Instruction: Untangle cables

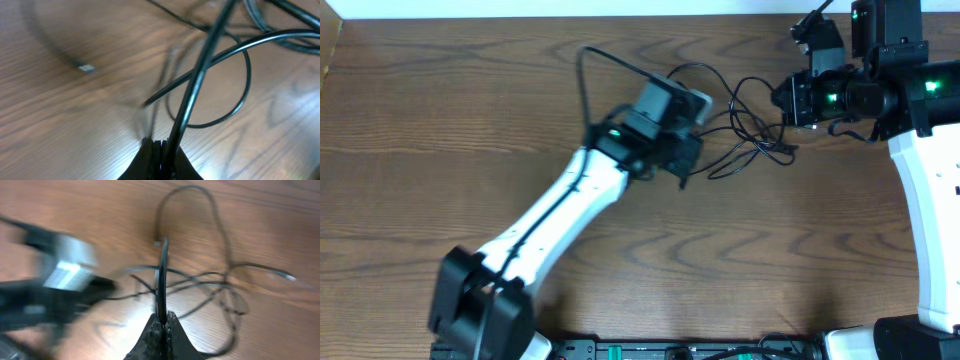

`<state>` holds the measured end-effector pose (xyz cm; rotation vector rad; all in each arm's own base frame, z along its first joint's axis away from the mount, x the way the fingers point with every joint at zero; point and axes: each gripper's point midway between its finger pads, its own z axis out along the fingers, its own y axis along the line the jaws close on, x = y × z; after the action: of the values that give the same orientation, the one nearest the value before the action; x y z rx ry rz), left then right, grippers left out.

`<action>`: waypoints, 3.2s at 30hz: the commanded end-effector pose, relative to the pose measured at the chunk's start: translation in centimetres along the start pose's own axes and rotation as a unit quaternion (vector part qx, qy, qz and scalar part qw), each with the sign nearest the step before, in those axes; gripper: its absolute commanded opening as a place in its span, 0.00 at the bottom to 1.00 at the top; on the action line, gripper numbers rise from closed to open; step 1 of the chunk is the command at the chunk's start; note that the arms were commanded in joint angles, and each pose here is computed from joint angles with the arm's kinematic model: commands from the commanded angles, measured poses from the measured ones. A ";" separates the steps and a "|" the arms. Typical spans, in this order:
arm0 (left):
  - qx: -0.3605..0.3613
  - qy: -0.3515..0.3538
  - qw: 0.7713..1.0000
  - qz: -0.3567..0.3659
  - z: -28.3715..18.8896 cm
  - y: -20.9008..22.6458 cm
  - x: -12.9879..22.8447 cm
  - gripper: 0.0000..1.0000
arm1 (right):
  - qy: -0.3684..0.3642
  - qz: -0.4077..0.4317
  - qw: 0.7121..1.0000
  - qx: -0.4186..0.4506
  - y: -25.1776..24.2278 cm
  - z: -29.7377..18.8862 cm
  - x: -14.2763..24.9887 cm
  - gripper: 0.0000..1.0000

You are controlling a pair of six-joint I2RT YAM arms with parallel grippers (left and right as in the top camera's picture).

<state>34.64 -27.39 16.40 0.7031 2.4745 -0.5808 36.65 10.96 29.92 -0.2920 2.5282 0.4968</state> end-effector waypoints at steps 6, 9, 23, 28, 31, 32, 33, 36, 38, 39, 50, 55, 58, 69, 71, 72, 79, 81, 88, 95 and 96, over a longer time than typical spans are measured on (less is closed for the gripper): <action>-0.106 -0.112 0.983 -0.105 -14.3 8.8 -1.1 0.07 | -0.016 0.118 0.951 0.286 -10.2 -3.4 0.9 0.01; -0.147 -0.144 0.968 -0.146 -18.5 12.1 -0.2 0.08 | -0.018 0.141 0.927 0.348 -12.6 -5.0 1.6 0.01; -0.237 -0.242 0.872 -0.353 -28.8 23.0 5.1 0.08 | -0.028 0.307 0.817 0.486 -21.9 -12.1 6.4 0.01; -0.275 -0.254 0.834 -0.406 -30.6 25.2 7.0 0.08 | -0.027 0.355 0.787 0.504 -23.9 -14.0 8.4 0.01; -0.299 -0.264 0.806 -0.438 -31.8 26.4 8.2 0.08 | -0.030 0.381 0.769 0.512 -25.0 -15.0 9.4 0.01; -0.303 -0.268 0.796 -0.450 -32.1 26.7 8.5 0.07 | -0.032 0.389 0.764 0.514 -25.3 -15.3 9.7 0.01; -0.305 -0.272 0.789 -0.458 -32.4 27.0 8.7 0.07 | -0.034 0.398 0.758 0.515 -25.5 -15.6 9.9 0.01; -0.302 -0.286 0.765 -0.492 -32.9 27.4 9.2 0.07 | -0.037 0.415 0.766 0.490 -25.5 -15.0 10.0 0.01; -0.291 -0.295 0.754 -0.510 -32.8 27.3 9.0 0.07 | -0.041 0.411 0.805 0.425 -24.5 -13.0 8.7 0.01; -0.281 -0.296 0.758 -0.509 -32.6 27.0 8.7 0.07 | -0.039 0.390 0.839 0.377 -23.6 -11.6 7.6 0.01; -0.252 -0.253 0.834 -0.420 -28.7 24.3 5.5 0.07 | -0.057 0.321 0.896 0.303 -21.8 -9.7 4.5 0.01; -0.328 -0.247 0.805 -0.429 -30.2 26.2 7.2 0.07 | -0.071 0.383 0.783 0.485 -25.9 -14.6 7.6 0.01; -0.412 -0.237 0.761 -0.441 -32.4 28.1 9.5 0.07 | -0.095 0.411 0.717 0.555 -27.2 -17.4 8.8 0.01; -0.358 -0.269 0.743 -0.497 -32.3 29.2 9.7 0.08 | -0.127 0.416 0.794 0.425 -27.0 -14.3 5.8 0.01; -0.290 -0.265 0.781 -0.485 -29.9 27.8 7.6 0.08 | -0.126 0.340 0.889 0.279 -23.5 -10.6 2.2 0.01; -0.254 -0.254 0.803 -0.476 -28.2 26.7 6.5 0.07 | -0.124 0.286 0.931 0.188 -20.4 -8.9 0.4 0.07; -0.234 -0.154 0.863 -0.420 -22.7 23.8 6.4 0.08 | -0.041 0.106 0.993 -0.009 -9.3 -4.4 0.5 0.30; -0.266 -0.122 0.855 -0.429 -22.3 24.3 7.9 0.07 | -0.012 0.069 0.997 -0.028 -7.2 -2.9 1.3 0.40; -0.327 -0.041 0.829 -0.452 -21.7 25.3 12.0 0.08 | 0.057 -0.009 0.996 -0.063 -2.0 4.9 4.6 0.55; -0.328 -0.008 0.824 -0.461 -20.8 25.4 13.2 0.08 | 0.060 -0.095 0.990 -0.089 3.8 12.5 7.5 0.58; -0.327 -0.005 0.824 -0.463 -20.7 25.4 13.3 0.08 | 0.055 -0.101 0.990 -0.077 4.3 13.4 7.7 0.59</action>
<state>32.57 7.41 19.23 -0.8121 2.5983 -0.0348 36.05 17.45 18.12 -0.6042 2.5224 0.6651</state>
